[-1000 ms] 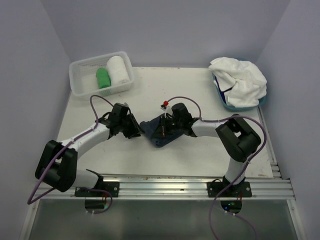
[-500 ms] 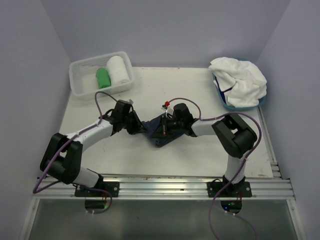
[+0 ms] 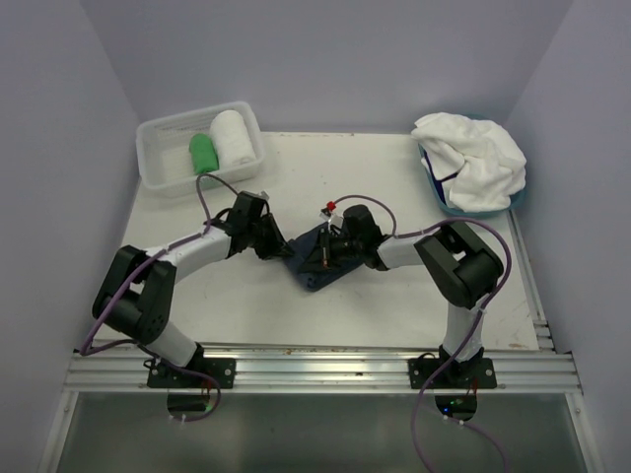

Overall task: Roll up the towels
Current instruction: Roll the towel

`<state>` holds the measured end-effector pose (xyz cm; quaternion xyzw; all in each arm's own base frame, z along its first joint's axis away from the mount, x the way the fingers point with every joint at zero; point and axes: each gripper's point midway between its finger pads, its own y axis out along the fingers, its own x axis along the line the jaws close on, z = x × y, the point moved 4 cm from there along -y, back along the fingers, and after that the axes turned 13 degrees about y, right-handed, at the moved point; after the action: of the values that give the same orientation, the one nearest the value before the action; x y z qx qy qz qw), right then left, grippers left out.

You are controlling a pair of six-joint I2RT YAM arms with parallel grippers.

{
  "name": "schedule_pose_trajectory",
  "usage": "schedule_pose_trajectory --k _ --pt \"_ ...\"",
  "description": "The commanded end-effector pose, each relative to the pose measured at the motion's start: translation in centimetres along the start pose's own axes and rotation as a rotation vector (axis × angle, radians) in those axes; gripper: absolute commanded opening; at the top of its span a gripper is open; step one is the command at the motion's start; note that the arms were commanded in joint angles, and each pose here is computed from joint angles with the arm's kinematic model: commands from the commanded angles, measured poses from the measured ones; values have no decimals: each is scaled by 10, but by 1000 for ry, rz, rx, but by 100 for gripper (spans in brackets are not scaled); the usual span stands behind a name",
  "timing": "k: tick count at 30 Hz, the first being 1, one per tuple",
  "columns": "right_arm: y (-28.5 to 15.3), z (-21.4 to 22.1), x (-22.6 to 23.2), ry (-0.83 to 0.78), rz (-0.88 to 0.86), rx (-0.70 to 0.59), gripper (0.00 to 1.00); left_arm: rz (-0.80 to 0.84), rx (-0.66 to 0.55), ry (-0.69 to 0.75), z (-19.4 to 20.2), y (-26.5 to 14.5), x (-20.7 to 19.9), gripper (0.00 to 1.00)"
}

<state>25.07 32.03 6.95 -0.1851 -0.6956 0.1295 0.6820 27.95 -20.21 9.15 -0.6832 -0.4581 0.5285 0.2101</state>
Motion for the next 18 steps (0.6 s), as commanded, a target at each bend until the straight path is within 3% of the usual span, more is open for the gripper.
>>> schedule_pose_trajectory --k 1,13,14,16,18 --pt "-4 4 -1 -12 -12 25 0 5 -87 64 -28 -2 -11 7" --pt "-10 1 -12 -10 81 -26 1 -63 -9 85 -30 41 7 4" --pt "-11 0 -13 -22 96 -37 20 -74 7 81 -26 45 12 4" --pt "-18 -1 -13 -36 139 -67 47 -82 24 78 -21 48 16 4" --pt "-30 1 -6 -66 177 -105 53 -90 36 72 -17 50 20 4"
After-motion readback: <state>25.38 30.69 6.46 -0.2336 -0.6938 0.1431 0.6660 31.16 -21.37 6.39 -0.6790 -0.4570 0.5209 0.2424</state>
